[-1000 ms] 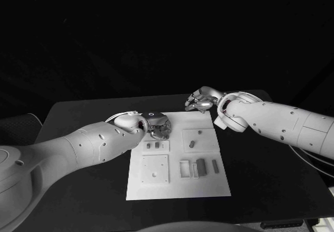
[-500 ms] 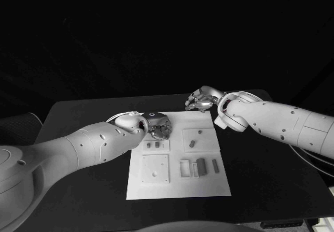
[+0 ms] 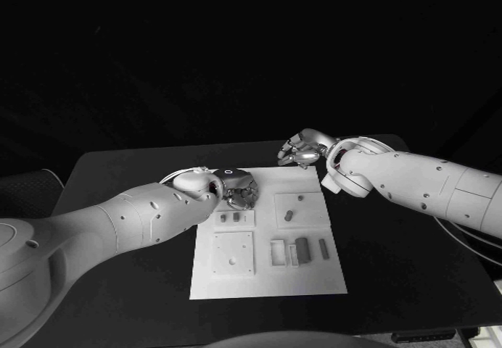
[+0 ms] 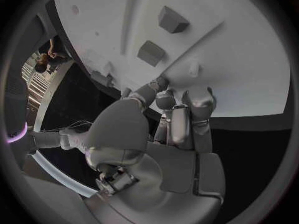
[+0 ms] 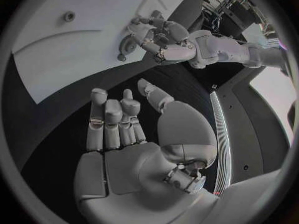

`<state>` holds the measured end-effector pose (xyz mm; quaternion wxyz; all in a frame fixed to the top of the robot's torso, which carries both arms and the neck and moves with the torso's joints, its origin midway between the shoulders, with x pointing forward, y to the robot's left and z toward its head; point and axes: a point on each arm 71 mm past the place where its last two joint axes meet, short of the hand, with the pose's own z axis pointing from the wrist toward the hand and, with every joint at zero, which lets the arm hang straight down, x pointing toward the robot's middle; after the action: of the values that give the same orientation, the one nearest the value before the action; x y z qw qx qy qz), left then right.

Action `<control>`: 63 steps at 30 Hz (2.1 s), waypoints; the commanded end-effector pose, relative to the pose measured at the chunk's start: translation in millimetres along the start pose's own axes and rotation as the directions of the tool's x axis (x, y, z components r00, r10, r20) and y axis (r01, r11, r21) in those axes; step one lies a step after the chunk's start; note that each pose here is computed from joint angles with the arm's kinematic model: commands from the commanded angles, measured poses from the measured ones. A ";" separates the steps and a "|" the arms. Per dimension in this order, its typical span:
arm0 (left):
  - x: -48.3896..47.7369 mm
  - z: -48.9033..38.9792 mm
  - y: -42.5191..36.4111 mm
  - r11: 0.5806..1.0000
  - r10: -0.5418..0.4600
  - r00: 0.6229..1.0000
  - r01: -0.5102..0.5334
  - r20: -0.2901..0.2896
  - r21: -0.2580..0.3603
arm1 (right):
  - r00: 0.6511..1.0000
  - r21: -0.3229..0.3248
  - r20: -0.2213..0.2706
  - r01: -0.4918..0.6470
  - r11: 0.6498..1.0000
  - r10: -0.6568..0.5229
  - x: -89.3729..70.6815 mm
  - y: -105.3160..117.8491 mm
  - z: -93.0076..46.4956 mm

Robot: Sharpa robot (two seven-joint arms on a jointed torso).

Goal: Assemble the parts on the task board

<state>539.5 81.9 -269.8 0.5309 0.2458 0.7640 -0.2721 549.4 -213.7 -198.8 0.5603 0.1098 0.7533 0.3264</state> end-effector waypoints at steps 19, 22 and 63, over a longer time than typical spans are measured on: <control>3.2 1.5 -4.5 1.000 -0.011 1.000 0.012 -0.022 0.025 | 1.000 -0.008 -0.007 0.001 1.000 -0.001 1.3 2.0 1.2; 3.2 1.4 -4.3 1.000 -0.011 1.000 0.012 -0.022 0.025 | 1.000 -0.008 -0.008 0.001 1.000 -0.001 1.3 1.9 1.3; -0.4 0.5 -5.9 0.999 0.005 0.999 -0.007 0.045 0.048 | 1.000 -0.009 -0.007 0.001 1.000 -0.001 1.4 2.2 1.6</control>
<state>537.0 79.2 -270.3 0.5355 0.2516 0.7534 -0.2868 550.2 -211.7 -199.0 0.5599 0.1093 0.7535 0.3268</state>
